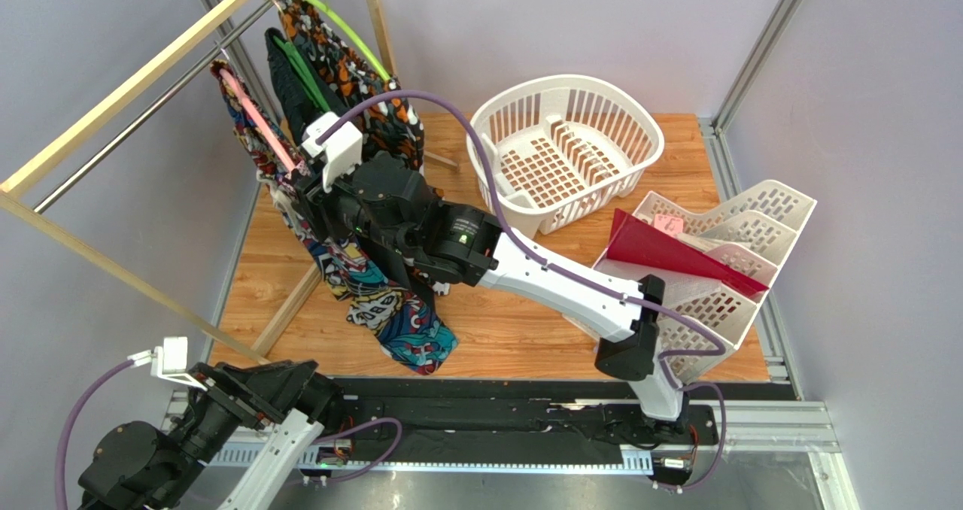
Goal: Remove the shorts from the hanger
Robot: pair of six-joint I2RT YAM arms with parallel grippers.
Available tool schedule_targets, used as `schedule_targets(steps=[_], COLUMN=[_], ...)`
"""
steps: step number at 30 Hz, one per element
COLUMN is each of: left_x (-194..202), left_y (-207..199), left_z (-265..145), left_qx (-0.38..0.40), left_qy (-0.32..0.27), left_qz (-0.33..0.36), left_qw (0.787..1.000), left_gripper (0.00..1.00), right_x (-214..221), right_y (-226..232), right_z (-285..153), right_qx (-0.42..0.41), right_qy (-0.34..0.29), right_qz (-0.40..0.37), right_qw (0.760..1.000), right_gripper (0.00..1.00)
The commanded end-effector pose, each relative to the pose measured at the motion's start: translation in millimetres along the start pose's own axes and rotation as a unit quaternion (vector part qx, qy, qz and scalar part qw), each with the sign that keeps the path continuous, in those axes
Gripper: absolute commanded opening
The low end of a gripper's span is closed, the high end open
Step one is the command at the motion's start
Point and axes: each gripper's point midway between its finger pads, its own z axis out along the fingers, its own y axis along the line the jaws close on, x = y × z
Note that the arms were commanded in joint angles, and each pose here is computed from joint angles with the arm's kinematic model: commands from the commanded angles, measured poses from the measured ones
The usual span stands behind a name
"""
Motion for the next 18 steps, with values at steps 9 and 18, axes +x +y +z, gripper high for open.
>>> schedule_targets(steps=[9,18], left_x=[6.5,8.5], left_y=[-0.5,-0.2], left_z=[-8.0,-4.7], left_qx=[0.006,0.007], left_qy=[0.013,0.017], left_qz=[-0.007,-0.010], left_qw=[1.000,1.000], left_gripper=[0.90,0.90], right_x=[-45.2,-82.3], right_y=[2.3,25.3], right_z=[8.0,-21.8], right_qx=[0.011,-0.079], right_qy=[-0.086,-0.102], right_qz=[0.009,0.125], right_qw=[0.996,0.984], right_gripper=[0.05,0.00])
